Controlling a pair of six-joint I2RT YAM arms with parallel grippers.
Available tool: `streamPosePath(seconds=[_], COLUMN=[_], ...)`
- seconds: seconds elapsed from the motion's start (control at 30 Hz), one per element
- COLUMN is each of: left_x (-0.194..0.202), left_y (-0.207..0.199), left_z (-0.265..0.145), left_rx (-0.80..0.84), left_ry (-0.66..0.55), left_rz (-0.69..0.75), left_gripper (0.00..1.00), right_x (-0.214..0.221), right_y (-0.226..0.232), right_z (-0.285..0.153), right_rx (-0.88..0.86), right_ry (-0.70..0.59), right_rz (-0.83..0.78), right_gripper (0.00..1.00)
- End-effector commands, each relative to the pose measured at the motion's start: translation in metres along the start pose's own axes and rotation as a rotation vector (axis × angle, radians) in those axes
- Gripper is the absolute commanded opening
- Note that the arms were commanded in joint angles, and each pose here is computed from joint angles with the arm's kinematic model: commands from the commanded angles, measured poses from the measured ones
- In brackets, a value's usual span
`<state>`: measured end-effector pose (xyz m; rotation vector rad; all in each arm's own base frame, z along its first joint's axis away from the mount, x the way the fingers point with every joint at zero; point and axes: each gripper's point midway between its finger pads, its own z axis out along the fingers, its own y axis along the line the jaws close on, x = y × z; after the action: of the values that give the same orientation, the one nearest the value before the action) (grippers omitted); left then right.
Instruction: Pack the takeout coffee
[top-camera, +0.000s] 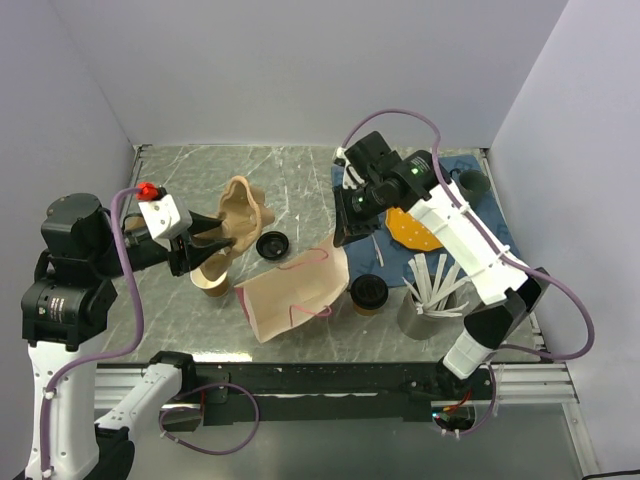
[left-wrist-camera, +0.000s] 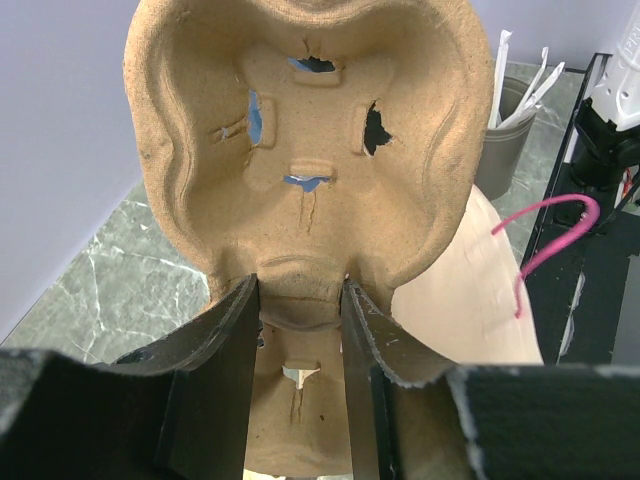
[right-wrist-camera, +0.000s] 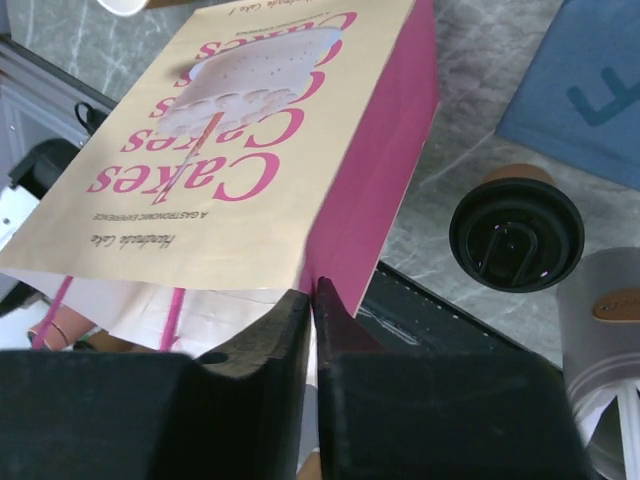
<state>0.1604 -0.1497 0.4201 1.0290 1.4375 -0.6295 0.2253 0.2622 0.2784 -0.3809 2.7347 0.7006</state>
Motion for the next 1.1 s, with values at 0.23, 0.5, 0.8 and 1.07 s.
streamPosePath(seconds=[0.23, 0.5, 0.8, 1.07], left_x=[-0.003, -0.002, -0.005, -0.009], left_y=[0.001, 0.006, 0.008, 0.022], left_z=[-0.001, 0.001, 0.003, 0.002], left_rx=[-0.004, -0.016, -0.014, -0.104], left_ry=[-0.002, 0.005, -0.003, 0.004], left_rz=[0.04, 0.045, 0.019, -0.064], left_gripper=[0.32, 0.32, 0.32, 0.34], right_x=[-0.007, -0.014, -0.033, -0.045], right_y=[-0.017, -0.004, 0.011, 0.047], right_z=[-0.008, -0.02, -0.039, -0.068], right_rx=[0.073, 0.03, -0.044, -0.285], right_ry=[0.028, 0.002, -0.098, -0.311], right_rz=[0.081, 0.088, 0.018, -0.373], right_gripper=[0.22, 0.47, 0.53, 0.57])
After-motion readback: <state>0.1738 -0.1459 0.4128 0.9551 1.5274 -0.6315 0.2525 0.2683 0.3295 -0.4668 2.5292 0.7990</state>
